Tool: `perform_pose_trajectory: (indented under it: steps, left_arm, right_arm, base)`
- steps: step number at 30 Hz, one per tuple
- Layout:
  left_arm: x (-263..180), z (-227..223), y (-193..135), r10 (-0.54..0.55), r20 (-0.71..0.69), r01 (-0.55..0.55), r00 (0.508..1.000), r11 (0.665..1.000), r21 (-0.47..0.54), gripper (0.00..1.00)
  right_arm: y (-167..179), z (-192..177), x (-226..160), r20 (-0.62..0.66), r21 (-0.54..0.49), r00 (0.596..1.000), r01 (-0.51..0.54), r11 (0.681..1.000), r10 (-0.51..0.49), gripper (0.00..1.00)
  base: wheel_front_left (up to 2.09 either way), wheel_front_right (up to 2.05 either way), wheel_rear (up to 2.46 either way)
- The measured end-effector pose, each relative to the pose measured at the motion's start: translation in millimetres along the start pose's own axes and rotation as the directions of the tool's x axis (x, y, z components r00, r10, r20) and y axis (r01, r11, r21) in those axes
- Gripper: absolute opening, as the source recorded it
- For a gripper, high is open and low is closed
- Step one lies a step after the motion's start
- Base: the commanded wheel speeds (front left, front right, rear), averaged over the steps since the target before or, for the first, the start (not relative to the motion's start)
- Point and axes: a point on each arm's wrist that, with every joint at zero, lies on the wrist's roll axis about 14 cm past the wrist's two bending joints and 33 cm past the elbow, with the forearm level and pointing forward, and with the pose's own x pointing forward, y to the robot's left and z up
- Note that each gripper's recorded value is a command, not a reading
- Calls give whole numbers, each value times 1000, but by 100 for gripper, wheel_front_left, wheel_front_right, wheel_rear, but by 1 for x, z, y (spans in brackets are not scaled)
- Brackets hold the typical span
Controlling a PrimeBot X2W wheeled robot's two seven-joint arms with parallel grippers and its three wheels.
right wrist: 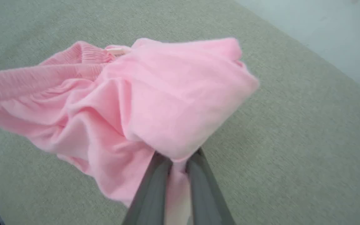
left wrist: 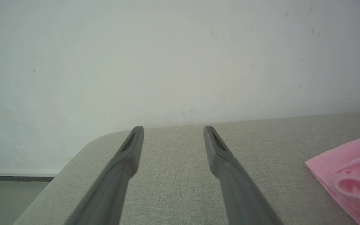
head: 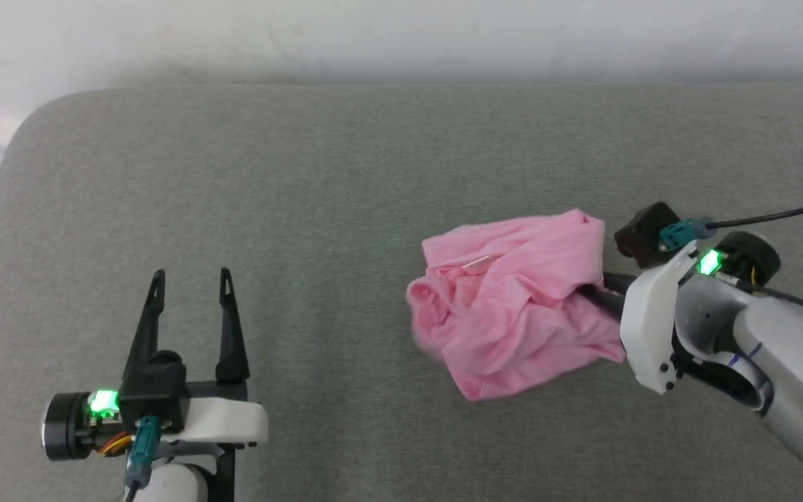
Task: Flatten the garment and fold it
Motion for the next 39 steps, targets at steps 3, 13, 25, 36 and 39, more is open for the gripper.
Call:
perform_pose_trajectory:
  steps: [3, 13, 25, 36, 39]
  left_arm:
    - [7, 3, -11, -33, 17, 33, 999, 999, -6, 100]
    - [43, 6, -58, -167, 77, 167, 983, 986, 1, 100]
    - [95, -26, -102, -274, 107, 276, 956, 961, -2, 100]
    - [105, -72, -117, -290, 43, 292, 956, 956, -32, 100]
    - [103, -72, -116, -286, 36, 287, 958, 957, -30, 100]
  right_arm:
    - [-16, 7, -22, 25, -31, 999, 45, 998, -44, 0]
    - [-120, -37, -108, -89, -17, 928, 361, 933, -361, 0]
    - [-256, -117, -194, -306, -170, 646, 686, 707, -700, 0]
    - [-309, -153, -214, -378, -241, 480, 774, 585, -792, 0]
    - [-306, -159, -207, -380, -209, 483, 786, 582, -789, 100]
  base:
    - [0, 0, 0]
    - [0, 0, 0]
    - [0, 0, 0]
    - [0, 0, 0]
    - [0, 0, 0]
